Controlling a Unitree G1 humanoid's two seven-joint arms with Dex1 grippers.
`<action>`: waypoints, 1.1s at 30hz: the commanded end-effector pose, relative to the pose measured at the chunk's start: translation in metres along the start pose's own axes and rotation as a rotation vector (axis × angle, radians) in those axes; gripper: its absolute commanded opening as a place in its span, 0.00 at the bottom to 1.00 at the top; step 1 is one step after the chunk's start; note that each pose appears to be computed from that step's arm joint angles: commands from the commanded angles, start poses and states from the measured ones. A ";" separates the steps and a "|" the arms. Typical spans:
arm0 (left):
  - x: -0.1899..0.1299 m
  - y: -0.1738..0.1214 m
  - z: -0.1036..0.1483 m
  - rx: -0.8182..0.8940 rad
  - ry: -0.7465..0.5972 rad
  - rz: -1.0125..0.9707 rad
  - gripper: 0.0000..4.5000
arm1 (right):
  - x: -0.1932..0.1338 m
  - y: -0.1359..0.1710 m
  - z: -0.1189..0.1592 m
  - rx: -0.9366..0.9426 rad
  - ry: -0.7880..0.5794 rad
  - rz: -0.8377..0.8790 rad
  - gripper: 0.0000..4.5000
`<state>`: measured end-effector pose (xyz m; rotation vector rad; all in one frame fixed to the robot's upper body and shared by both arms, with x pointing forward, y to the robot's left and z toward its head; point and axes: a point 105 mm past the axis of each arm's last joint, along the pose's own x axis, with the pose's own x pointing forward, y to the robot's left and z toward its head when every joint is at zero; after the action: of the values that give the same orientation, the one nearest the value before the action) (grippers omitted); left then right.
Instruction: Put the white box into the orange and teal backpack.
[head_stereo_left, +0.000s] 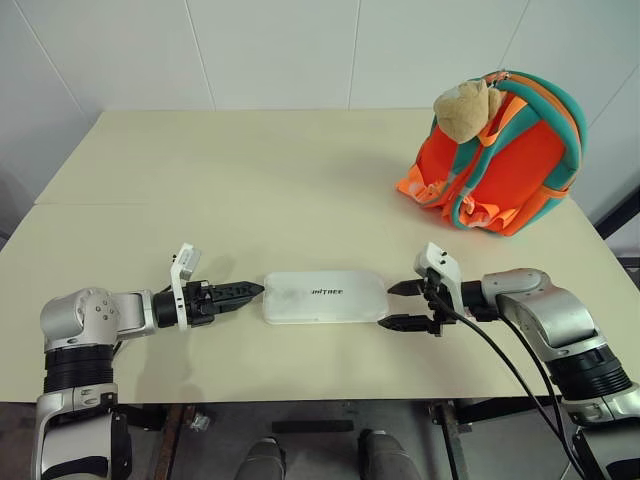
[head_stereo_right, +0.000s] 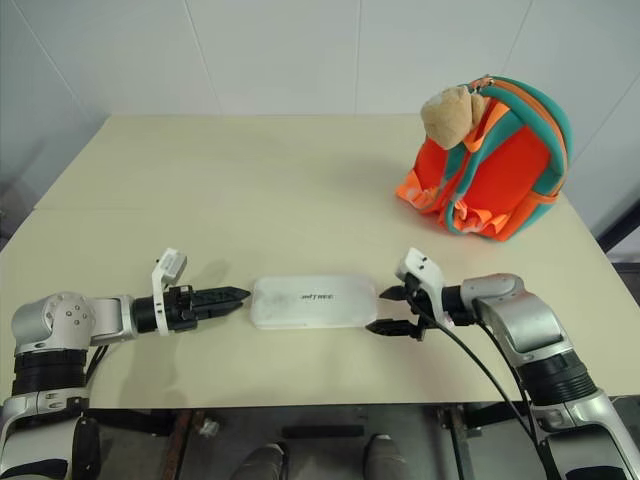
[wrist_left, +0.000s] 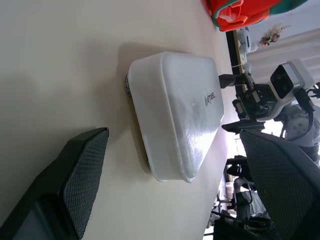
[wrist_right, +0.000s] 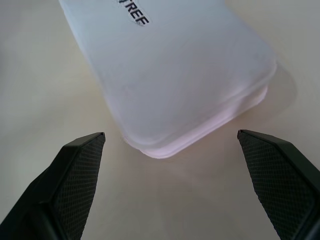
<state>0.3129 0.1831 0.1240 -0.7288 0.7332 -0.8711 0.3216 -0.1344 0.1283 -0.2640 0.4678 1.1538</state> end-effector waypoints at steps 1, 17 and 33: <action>0.012 0.004 -0.016 -0.105 0.054 -0.004 1.00 | 0.003 0.005 0.013 -0.047 -0.031 0.011 1.00; 0.032 -0.007 -0.018 -0.215 0.119 -0.081 1.00 | 0.014 0.009 0.021 -0.058 -0.083 0.004 1.00; 0.045 -0.017 -0.029 -0.245 0.138 -0.154 0.69 | 0.016 0.010 0.028 -0.073 -0.121 -0.018 1.00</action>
<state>0.3094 0.1343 0.1132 -0.9402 0.8974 -0.9648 0.3228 -0.1073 0.1323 -0.2544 0.3812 1.1586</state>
